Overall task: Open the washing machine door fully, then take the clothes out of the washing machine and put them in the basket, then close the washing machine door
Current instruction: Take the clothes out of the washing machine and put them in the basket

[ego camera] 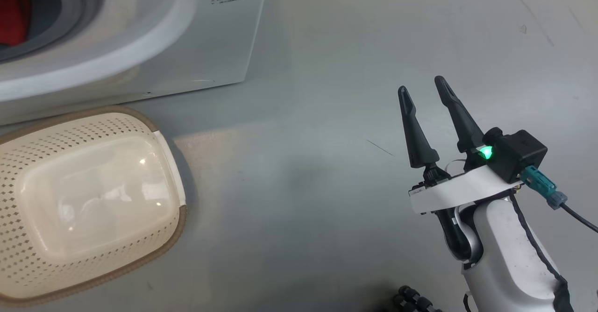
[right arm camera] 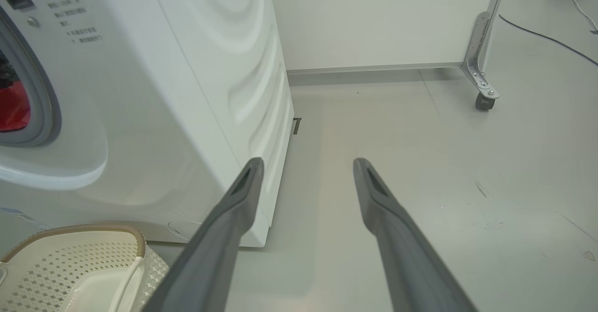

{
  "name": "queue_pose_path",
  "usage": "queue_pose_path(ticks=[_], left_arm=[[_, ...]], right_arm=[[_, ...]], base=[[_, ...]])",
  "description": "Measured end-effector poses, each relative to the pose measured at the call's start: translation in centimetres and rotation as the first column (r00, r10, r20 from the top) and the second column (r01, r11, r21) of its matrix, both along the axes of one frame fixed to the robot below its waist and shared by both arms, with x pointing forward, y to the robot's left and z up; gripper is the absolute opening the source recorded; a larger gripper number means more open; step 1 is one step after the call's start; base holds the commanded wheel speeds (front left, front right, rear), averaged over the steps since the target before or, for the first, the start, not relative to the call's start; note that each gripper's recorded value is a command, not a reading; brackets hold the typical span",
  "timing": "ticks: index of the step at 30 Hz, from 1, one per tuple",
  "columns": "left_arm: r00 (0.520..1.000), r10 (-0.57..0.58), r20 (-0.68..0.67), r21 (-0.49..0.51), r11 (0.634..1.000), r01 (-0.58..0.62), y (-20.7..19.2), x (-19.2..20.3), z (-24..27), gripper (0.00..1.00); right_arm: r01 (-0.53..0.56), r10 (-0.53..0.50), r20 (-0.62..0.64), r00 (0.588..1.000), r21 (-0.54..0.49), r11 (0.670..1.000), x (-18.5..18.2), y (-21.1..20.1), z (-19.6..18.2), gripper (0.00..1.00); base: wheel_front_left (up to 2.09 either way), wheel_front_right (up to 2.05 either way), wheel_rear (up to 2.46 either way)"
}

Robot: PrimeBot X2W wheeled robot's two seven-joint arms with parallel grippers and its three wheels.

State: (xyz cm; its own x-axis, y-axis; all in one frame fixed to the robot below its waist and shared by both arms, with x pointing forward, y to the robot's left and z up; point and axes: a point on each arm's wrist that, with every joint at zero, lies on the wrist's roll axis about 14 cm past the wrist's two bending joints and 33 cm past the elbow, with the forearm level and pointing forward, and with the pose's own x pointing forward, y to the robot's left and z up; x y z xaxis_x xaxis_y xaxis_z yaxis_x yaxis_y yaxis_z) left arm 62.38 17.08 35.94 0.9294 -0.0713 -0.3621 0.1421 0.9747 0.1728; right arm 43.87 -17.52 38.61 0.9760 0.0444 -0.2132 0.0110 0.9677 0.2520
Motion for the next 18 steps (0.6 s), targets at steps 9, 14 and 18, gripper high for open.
queue_pose_path(ticks=[9,14,18], left_arm=[[0.996,0.027,-0.091,0.049,0.999,-0.023,0.4,2.8,-2.8,1.00],[0.990,0.048,-0.133,0.068,0.997,-0.040,0.6,3.5,-4.1,1.00],[0.982,0.081,-0.170,0.075,0.995,-0.069,1.0,4.0,-4.6,1.00]], right_arm=[[0.014,-0.014,-0.048,0.999,-0.009,1.000,0.0,-0.4,-1.8,1.00],[0.014,-0.014,-0.061,0.998,-0.008,1.000,0.0,-0.4,-2.3,1.00],[0.009,-0.010,-0.068,0.998,-0.008,1.000,-0.1,-0.3,-2.5,1.00]], base=[[0.00,0.00,0.00],[0.00,0.00,0.00],[0.00,0.00,0.00]])
